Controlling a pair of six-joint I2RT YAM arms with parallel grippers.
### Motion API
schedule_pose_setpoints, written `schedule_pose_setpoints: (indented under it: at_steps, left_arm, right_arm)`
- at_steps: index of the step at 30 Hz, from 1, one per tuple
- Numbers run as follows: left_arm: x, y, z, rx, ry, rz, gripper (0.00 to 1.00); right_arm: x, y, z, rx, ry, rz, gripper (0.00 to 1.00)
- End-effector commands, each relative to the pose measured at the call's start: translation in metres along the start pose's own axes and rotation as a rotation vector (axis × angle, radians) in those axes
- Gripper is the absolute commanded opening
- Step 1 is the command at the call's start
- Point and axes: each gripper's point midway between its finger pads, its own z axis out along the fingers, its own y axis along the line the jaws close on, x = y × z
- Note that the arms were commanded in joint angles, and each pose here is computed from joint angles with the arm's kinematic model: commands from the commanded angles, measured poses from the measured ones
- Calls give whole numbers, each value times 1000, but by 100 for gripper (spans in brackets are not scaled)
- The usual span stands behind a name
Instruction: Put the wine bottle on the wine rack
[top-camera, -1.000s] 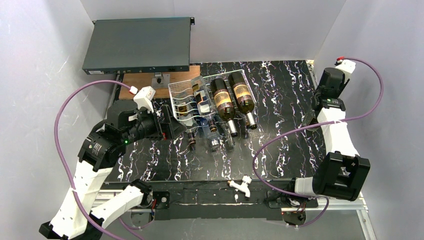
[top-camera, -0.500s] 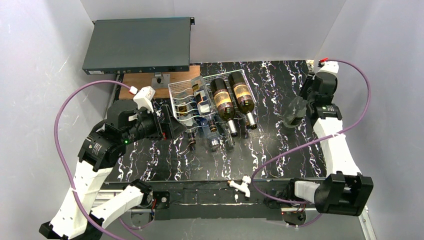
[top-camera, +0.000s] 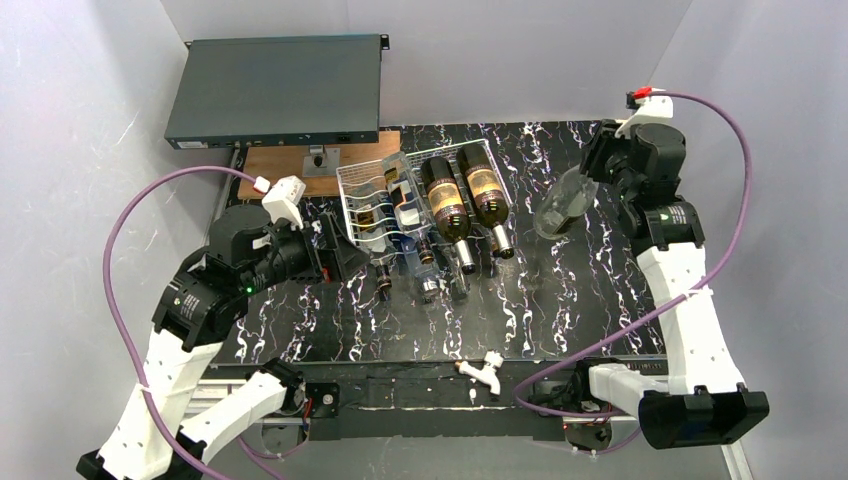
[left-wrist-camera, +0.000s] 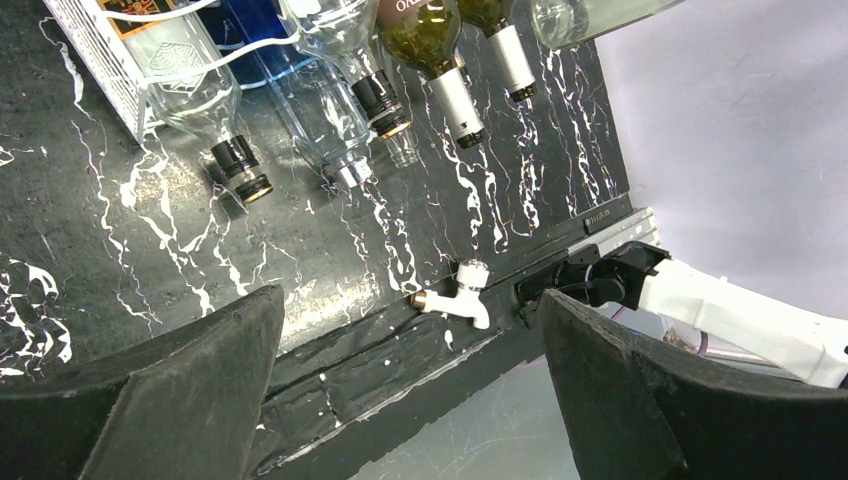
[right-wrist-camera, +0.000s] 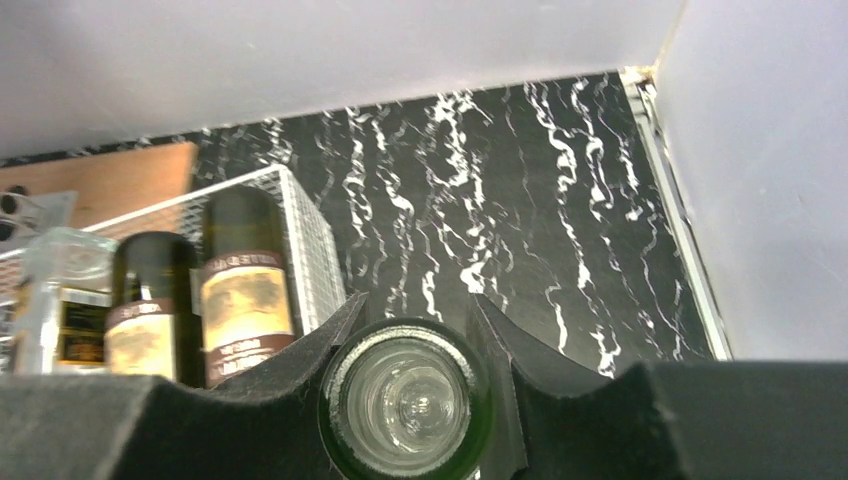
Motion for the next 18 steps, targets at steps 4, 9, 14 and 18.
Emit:
schedule_pose_setpoints:
  at_steps: [4, 9, 14, 18]
  left_arm:
    - [-2, -2, 4, 8, -4, -4, 98]
    - [-2, -1, 4, 7, -6, -7, 98]
    - [-3, -1, 1, 5, -19, -13, 98]
    - [-4, -2, -3, 5, -35, -13, 98]
  right_arm:
    - [-121, 50, -60, -236, -325, 103, 1]
    - [-155, 77, -74, -370, -364, 130, 1]
    - [-181, 120, -72, -568, -384, 139, 1]
    - [-191, 182, -82, -717, -408, 98, 1]
